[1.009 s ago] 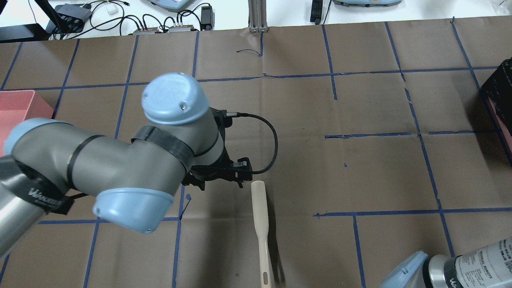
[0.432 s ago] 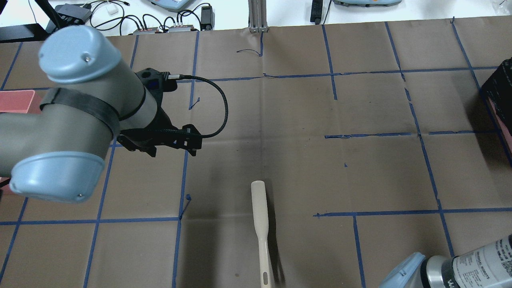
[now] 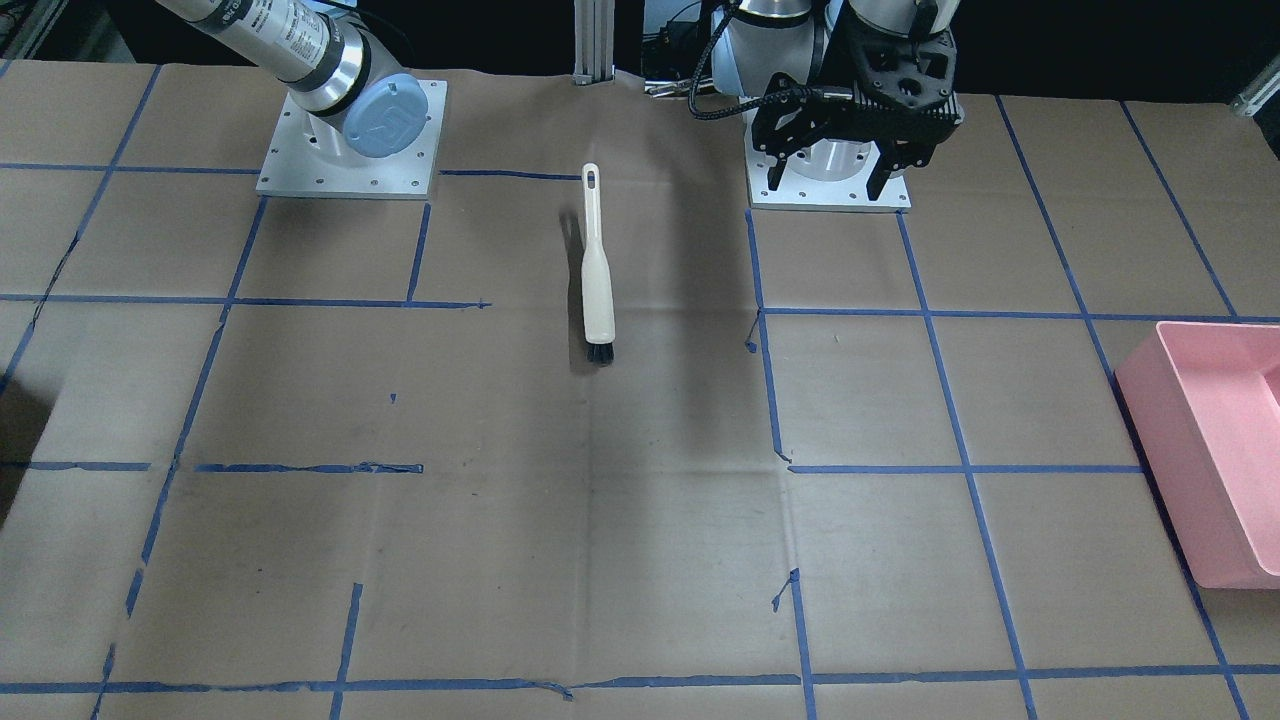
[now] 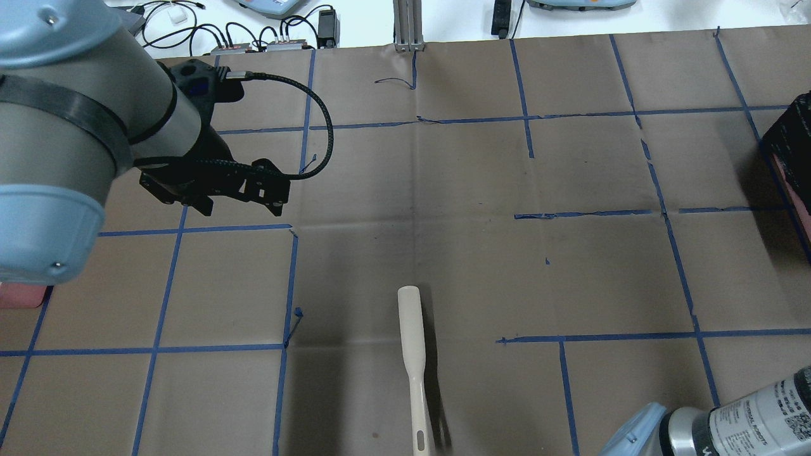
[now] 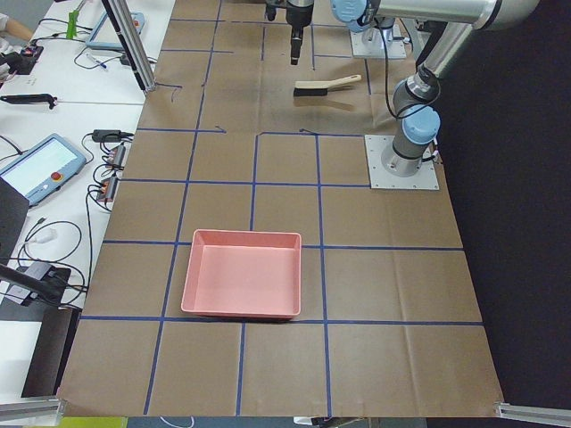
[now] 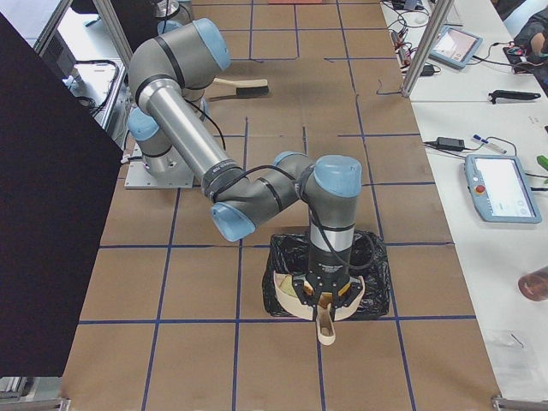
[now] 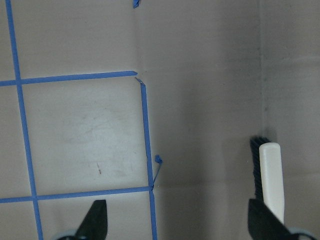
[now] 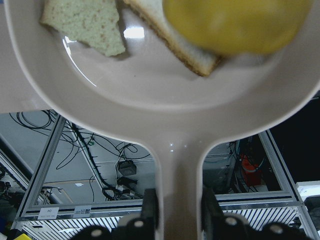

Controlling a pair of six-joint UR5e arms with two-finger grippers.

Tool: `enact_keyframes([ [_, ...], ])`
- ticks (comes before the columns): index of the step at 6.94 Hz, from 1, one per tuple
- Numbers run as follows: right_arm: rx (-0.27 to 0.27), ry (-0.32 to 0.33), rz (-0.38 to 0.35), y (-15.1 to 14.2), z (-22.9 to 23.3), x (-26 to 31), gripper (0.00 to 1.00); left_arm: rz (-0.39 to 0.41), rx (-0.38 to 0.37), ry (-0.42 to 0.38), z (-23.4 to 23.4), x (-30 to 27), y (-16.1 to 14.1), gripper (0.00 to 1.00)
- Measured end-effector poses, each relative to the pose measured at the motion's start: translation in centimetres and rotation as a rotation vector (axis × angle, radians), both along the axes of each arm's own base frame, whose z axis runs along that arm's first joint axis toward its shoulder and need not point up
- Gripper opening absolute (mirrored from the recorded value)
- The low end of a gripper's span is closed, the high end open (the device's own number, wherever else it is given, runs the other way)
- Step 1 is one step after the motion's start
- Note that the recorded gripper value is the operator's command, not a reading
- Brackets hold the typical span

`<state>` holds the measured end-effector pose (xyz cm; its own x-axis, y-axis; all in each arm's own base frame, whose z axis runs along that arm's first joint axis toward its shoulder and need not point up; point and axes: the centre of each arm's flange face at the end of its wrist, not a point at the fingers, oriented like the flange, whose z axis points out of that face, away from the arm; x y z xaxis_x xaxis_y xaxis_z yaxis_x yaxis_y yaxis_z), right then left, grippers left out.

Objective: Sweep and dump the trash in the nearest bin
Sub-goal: 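Raise the open left gripper away while the right gripper tips the dustpan, then tip the dustpan further with the right gripper to pour out the trash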

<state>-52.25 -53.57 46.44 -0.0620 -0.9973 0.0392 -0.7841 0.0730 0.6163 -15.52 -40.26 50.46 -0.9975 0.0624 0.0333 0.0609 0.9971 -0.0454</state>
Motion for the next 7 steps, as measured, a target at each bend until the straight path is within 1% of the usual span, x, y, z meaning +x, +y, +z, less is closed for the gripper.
enact_keyframes([
  [1, 0.024, 0.059, 0.005, -1.6, 0.5, 1.9, 0.03, 0.004, -0.02, 0.001, 1.6, 0.1, 0.7, 1.0],
  [2, 0.037, 0.087, -0.001, -1.9, 0.5, 2.3, 0.03, 0.006, -0.03, -0.015, 2.3, 0.4, 0.4, 1.0],
  [3, 0.053, 0.115, -0.014, -2.0, 0.4, 2.3, 0.04, 0.012, -0.037, -0.043, 2.9, 1.0, -0.7, 1.0],
  [4, 0.065, 0.128, -0.023, -2.0, 0.1, 2.3, 0.05, 0.019, -0.035, -0.048, 3.3, 1.2, -2.2, 1.0],
  [5, 0.074, 0.137, -0.031, -1.9, -0.3, 2.3, 0.05, 0.029, -0.021, -0.037, 3.5, 1.1, -3.7, 1.0],
  [7, 0.087, 0.194, -0.025, -2.7, -1.8, 4.3, 0.05, 0.113, 0.004, 0.001, 3.2, 0.7, -4.9, 1.0],
])
